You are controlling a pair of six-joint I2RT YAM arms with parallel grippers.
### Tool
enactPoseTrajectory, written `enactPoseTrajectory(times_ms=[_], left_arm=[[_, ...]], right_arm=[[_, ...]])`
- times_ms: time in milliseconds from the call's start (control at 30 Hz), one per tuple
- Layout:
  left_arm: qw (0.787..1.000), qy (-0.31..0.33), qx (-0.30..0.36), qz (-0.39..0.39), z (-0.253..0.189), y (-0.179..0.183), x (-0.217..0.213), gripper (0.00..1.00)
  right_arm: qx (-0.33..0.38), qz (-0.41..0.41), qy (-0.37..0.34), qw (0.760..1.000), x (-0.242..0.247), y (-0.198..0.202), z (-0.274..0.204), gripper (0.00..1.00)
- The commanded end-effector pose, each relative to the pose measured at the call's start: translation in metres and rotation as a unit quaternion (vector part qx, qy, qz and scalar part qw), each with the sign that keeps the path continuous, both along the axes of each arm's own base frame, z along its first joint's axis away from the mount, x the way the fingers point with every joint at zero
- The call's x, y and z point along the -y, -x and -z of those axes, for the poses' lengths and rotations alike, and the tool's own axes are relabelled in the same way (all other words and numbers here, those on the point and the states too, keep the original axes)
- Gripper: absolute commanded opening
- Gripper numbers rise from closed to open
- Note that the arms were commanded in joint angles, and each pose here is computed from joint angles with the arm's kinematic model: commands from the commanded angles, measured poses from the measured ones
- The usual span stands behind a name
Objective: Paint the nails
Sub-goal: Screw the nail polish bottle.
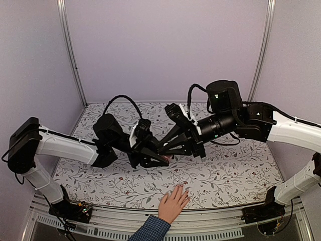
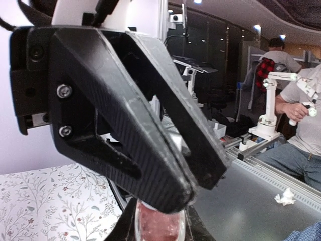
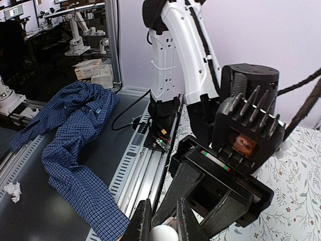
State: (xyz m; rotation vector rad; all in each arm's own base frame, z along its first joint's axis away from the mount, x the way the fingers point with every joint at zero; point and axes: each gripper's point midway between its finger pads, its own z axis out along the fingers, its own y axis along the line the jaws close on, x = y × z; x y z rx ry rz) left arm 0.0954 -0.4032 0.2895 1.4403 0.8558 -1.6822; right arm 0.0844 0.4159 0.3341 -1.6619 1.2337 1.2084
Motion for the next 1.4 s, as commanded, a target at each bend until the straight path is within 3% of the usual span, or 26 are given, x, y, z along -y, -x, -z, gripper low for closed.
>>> enactPoseTrajectory(times_ms=[0, 300, 567, 800, 867, 900, 967, 1033, 1100, 1233, 1367], left_arm=[[0.984, 0.052, 0.000, -0.172, -0.031, -0.058, -0.004, 0.00], [0.944, 0.086, -0.003, -0.319, -0.041, -0.095, -0.020, 0.00], [0.885, 0.082, -0.011, -0.458, -0.035, -0.132, -0.026, 0.00], [0.866, 0.045, -0.038, -0.496, -0.021, -0.153, -0.023, 0.00], [0.863, 0.041, -0.040, -0.501, -0.019, -0.155, -0.025, 0.00], [0.865, 0.039, -0.042, -0.498, -0.018, -0.155, -0.025, 0.00], [0.876, 0.038, -0.045, -0.478, -0.018, -0.151, -0.024, 0.00], [0.894, 0.038, -0.043, -0.445, -0.017, -0.142, -0.022, 0.00], [0.915, 0.040, -0.038, -0.399, -0.019, -0.129, -0.019, 0.00], [0.959, 0.030, -0.026, -0.282, -0.018, -0.096, -0.010, 0.00], [0.980, 0.039, -0.028, -0.191, -0.020, -0.071, -0.012, 0.00]], right_arm=[[-0.037, 0.018, 0.035, 0.999, -0.006, 0.001, 0.016, 0.00], [-0.052, 0.108, 0.039, 0.992, -0.016, -0.028, 0.025, 0.00], [-0.074, 0.211, 0.033, 0.974, -0.022, -0.062, 0.026, 0.00], [-0.076, 0.295, 0.028, 0.952, -0.015, -0.090, 0.027, 0.00], [-0.074, 0.303, 0.019, 0.950, -0.012, -0.092, 0.022, 0.08], [-0.074, 0.301, 0.016, 0.951, -0.011, -0.090, 0.021, 0.13], [-0.074, 0.295, 0.010, 0.953, -0.010, -0.088, 0.017, 0.32], [-0.070, 0.283, 0.004, 0.957, -0.009, -0.083, 0.013, 0.53], [-0.069, 0.271, -0.006, 0.960, -0.005, -0.078, 0.005, 0.65], [-0.038, 0.232, -0.032, 0.971, 0.007, -0.063, -0.013, 0.77], [-0.014, 0.200, -0.045, 0.979, 0.019, -0.051, -0.023, 0.80]])
